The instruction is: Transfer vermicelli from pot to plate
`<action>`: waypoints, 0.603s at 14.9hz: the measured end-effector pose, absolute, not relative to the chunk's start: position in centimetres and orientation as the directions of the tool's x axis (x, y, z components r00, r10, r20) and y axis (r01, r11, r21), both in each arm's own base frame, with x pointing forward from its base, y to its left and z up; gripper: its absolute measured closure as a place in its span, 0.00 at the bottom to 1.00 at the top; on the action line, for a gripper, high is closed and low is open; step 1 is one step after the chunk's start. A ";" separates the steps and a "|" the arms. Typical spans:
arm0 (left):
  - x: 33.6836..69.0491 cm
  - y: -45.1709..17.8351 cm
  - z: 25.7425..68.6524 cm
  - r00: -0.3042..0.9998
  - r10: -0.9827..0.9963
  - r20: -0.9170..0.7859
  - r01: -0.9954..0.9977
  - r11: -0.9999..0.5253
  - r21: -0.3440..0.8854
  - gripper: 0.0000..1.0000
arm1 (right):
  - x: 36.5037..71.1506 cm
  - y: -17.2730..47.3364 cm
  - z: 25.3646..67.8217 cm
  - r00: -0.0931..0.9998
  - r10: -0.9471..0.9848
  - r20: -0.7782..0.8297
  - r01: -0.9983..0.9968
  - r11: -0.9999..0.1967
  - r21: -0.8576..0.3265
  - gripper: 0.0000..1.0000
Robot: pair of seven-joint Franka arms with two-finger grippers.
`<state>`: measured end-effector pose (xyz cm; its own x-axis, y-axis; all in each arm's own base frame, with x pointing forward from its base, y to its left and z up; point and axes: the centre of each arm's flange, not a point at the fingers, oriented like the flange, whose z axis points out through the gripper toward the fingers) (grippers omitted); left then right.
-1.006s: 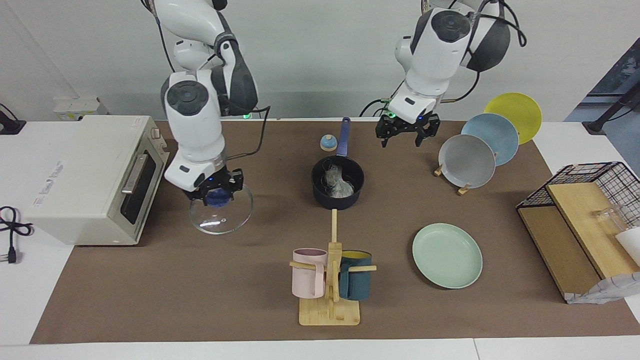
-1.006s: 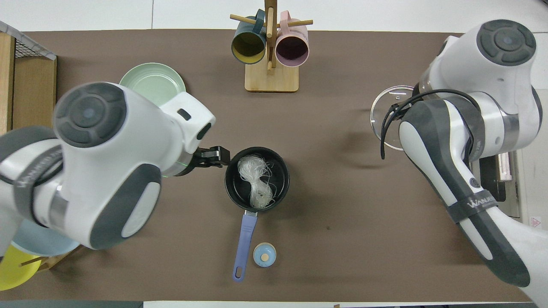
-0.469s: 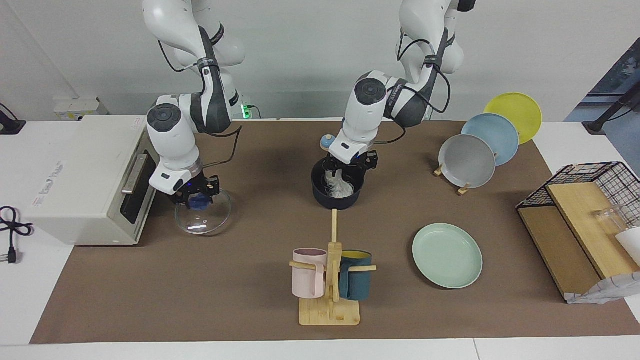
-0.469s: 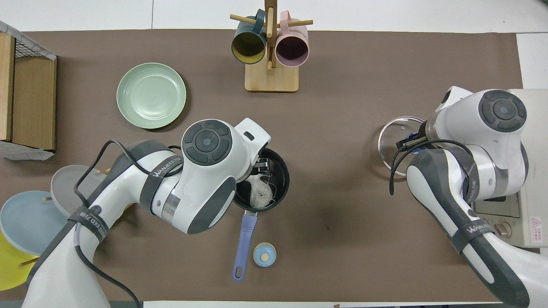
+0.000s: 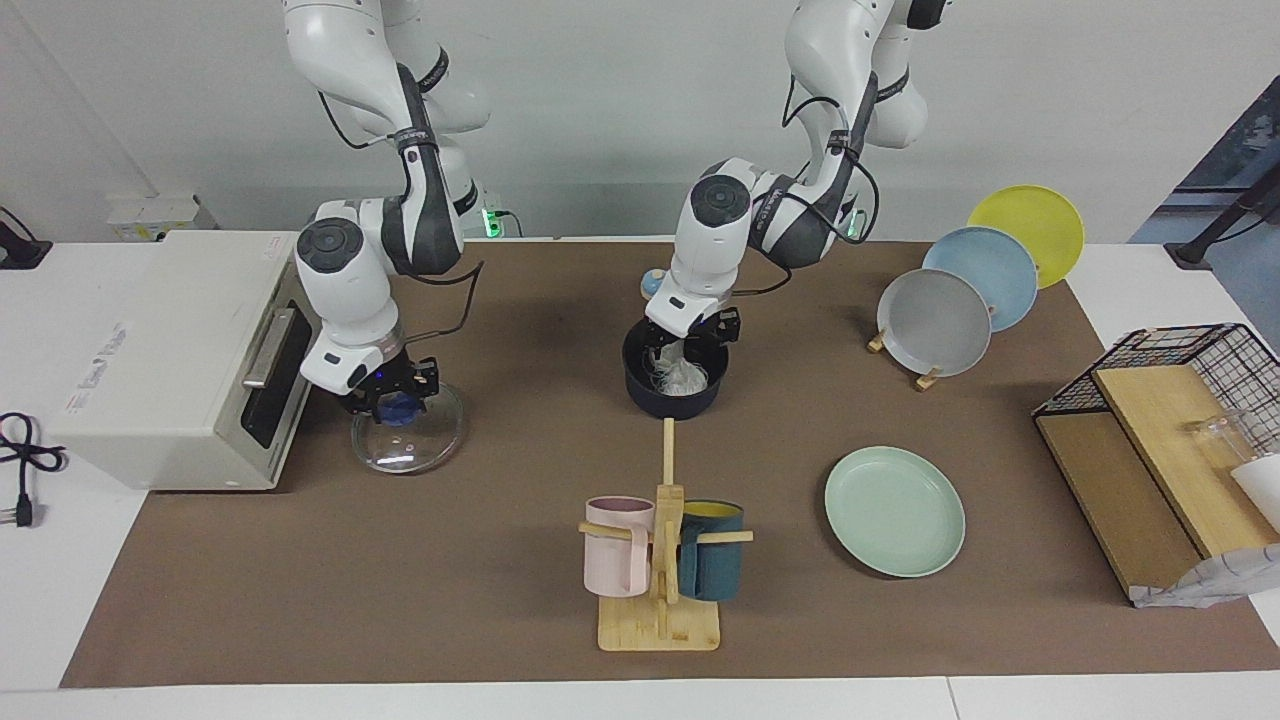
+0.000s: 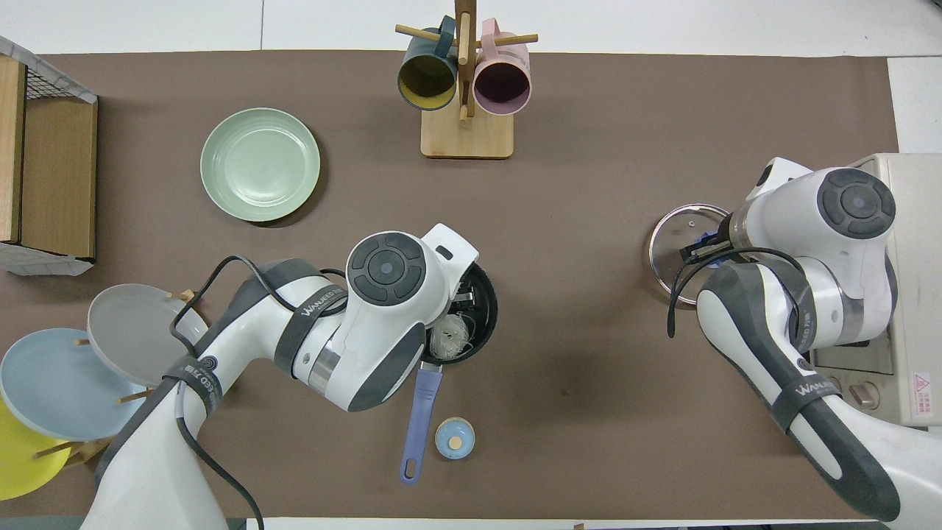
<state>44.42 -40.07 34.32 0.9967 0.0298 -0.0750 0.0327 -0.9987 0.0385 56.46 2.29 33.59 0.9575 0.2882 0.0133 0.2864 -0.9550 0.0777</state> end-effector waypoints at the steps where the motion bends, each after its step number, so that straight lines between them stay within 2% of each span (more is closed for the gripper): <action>1: 44.2 -40.5 33.8 0.997 0.033 -0.073 0.036 -0.999 0.041 0.00 | 56.5 1.9 33.3 0.960 0.281 0.008 0.280 -0.957 0.076 0.34; 3: 44.1 -40.9 32.6 0.996 0.038 -0.076 0.041 -0.998 0.039 0.00 | 56.5 1.1 32.8 0.963 0.268 0.002 0.267 -0.961 0.075 0.34; 4: 44.1 -40.9 32.3 0.996 0.039 -0.079 0.041 -0.998 0.037 0.06 | 56.5 1.0 32.8 0.964 0.267 0.004 0.266 -0.961 0.075 0.34; 5: 44.2 -40.9 32.1 0.996 0.039 -0.079 0.042 -0.998 0.036 0.06 | 56.5 1.1 32.8 0.963 0.268 0.004 0.267 -0.961 0.075 0.30; 6: 44.2 -40.8 32.1 0.996 0.039 -0.079 0.042 -0.998 0.036 0.11 | 56.6 1.2 33.0 0.963 0.269 0.007 0.268 -0.961 0.075 0.21; 8: 44.2 -40.8 32.1 0.996 0.033 -0.079 0.036 -0.999 0.036 0.35 | 57.1 1.2 33.8 0.963 0.269 0.009 0.267 -0.960 0.077 0.01; 9: 44.3 -40.8 32.2 0.996 0.031 -0.078 0.034 -0.999 0.037 0.43 | 57.4 1.2 34.8 0.964 0.266 -0.003 0.265 -0.961 0.077 0.00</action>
<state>44.25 -40.81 32.16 0.9965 0.0311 -0.0780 0.0340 -0.9987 0.0369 57.38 1.17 34.79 0.9640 0.2660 -0.0028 0.2654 -0.9611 0.0769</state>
